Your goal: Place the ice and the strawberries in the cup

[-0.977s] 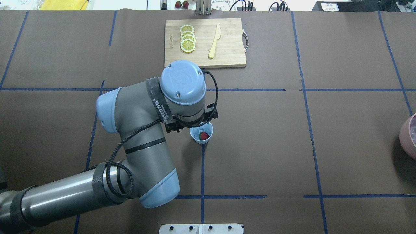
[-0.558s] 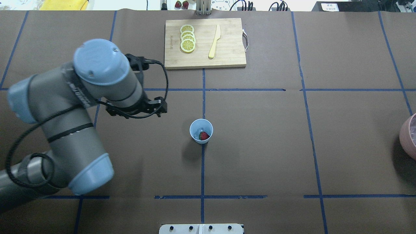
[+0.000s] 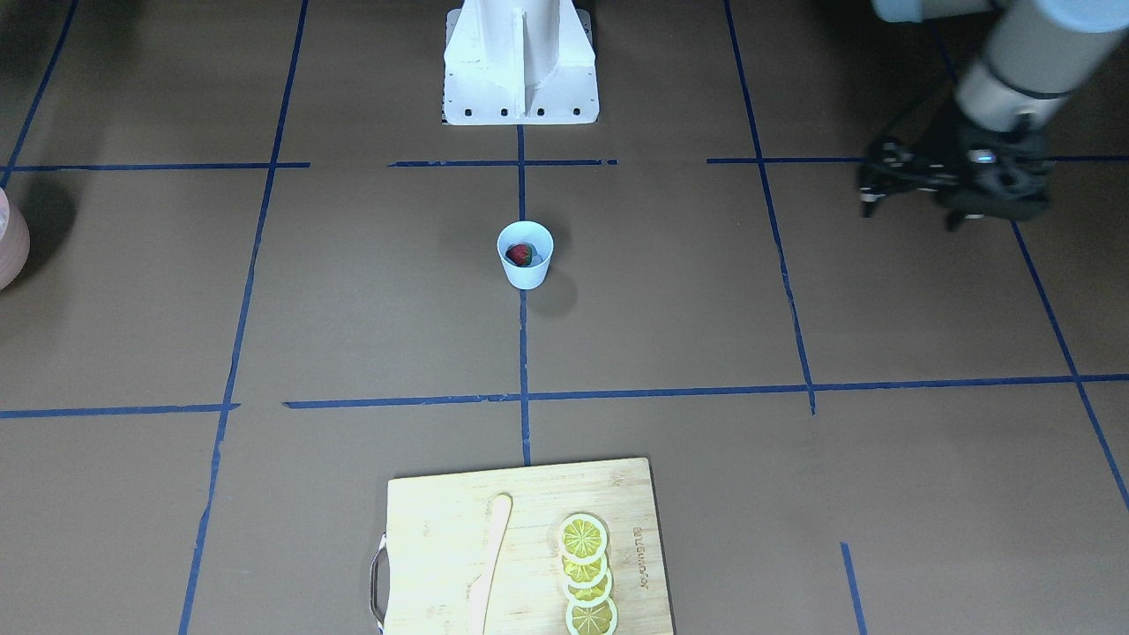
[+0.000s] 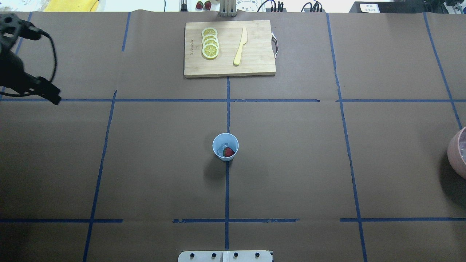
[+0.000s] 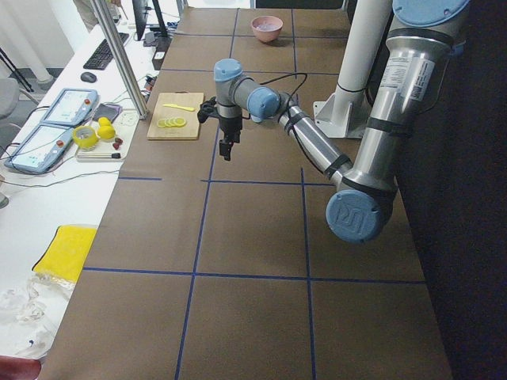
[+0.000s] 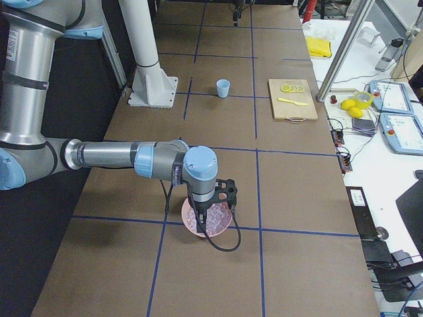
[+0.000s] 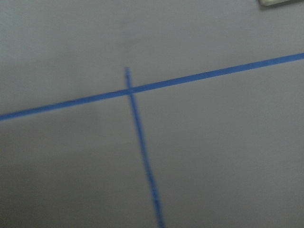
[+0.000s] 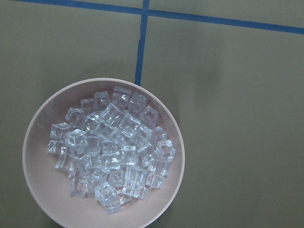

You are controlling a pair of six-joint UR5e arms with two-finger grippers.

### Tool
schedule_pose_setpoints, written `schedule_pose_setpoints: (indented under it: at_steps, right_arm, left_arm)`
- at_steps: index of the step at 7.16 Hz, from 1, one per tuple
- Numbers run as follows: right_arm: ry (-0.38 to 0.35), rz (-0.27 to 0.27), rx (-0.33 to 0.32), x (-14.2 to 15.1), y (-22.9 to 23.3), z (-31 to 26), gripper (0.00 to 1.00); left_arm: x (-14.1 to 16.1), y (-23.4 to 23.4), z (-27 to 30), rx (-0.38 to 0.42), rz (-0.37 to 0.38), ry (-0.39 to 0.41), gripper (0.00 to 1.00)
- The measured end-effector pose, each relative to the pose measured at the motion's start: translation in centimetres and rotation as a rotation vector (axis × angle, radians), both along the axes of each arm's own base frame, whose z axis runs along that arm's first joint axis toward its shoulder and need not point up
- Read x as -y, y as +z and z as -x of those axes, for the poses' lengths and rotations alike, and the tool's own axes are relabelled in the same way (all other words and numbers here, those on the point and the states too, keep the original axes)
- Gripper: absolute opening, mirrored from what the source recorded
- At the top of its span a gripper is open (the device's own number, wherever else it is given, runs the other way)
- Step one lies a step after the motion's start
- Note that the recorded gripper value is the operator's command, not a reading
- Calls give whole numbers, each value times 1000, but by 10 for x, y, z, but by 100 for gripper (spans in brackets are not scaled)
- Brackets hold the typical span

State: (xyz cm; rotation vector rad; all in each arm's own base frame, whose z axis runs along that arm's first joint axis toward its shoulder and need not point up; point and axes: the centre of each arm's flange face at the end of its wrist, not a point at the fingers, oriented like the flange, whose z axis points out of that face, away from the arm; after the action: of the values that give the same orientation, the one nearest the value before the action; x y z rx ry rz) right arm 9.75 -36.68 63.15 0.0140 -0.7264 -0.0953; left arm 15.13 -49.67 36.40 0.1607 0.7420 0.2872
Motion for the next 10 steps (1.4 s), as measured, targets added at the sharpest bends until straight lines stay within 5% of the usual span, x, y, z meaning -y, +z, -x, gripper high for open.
schedule_pose_setpoints:
  at_steps: [3, 5, 10]
  right_arm:
    - [2, -6, 0, 4, -3, 0, 99]
    - [2, -8, -1, 5, -4, 0, 99]
    - [2, -13, -1, 7, -5, 0, 99]
  left_arm:
    - [29, 145, 156, -12, -9, 68, 100]
    - [3, 219, 217, -33, 53, 17, 100]
    - [-39, 286, 253, -24, 153, -52, 100]
